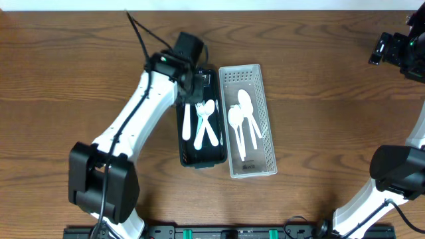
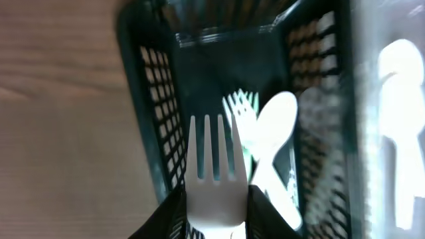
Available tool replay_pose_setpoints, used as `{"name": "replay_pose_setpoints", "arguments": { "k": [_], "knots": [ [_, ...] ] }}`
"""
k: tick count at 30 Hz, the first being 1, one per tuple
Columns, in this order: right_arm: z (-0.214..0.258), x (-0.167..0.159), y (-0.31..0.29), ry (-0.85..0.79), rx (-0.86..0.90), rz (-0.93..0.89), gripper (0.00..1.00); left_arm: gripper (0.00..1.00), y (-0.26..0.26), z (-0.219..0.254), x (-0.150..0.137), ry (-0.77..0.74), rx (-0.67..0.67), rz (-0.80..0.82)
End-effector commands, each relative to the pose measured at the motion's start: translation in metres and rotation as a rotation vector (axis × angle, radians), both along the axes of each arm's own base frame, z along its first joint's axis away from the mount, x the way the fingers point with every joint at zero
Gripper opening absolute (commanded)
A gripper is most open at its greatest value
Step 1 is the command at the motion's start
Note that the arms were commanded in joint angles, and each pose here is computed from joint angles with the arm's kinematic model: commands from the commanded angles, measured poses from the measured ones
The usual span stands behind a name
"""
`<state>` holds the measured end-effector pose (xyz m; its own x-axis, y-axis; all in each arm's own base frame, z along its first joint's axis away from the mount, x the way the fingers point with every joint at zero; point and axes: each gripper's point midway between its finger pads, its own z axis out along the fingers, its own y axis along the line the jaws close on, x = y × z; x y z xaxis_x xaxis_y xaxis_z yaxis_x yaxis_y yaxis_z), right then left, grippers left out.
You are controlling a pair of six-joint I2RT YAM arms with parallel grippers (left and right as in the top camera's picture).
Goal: Pack container
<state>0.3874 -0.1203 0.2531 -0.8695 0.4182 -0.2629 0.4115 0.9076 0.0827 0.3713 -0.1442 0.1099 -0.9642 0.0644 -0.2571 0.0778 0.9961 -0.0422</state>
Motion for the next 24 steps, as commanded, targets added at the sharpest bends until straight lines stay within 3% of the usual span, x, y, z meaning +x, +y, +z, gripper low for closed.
{"name": "replay_pose_setpoints", "arguments": {
  "k": [1, 9, 10, 11, 12, 18, 24],
  "knots": [
    [-0.008, 0.000, 0.004, 0.025, -0.002, 0.034, 0.95, 0.06, 0.008, -0.026, -0.010, 0.036, 0.028, 0.023],
    [-0.042, 0.003, 0.023, 0.090, 0.016, 0.089, 0.94, 0.07, 0.010, -0.047, -0.015, 0.046, 0.032, 0.022],
    [-0.046, 0.003, 0.025, 0.099, 0.018, 0.098, 0.94, 0.16, 0.010, -0.046, -0.015, 0.042, 0.030, 0.022],
    [-0.049, 0.003, 0.028, 0.106, 0.019, 0.108, 0.93, 0.35, 0.009, -0.046, -0.014, 0.039, 0.029, 0.022],
    [-0.051, 0.003, 0.029, 0.110, 0.019, 0.114, 0.93, 0.47, 0.009, -0.046, -0.013, 0.036, 0.028, 0.021],
    [-0.051, 0.011, 0.041, 0.089, 0.008, 0.161, 0.93, 0.72, 0.003, -0.026, 0.002, -0.026, 0.024, -0.051],
    [-0.049, 0.022, 0.072, 0.060, 0.013, 0.249, 0.93, 0.86, -0.007, 0.056, 0.029, -0.197, -0.007, -0.117]
  ]
}}
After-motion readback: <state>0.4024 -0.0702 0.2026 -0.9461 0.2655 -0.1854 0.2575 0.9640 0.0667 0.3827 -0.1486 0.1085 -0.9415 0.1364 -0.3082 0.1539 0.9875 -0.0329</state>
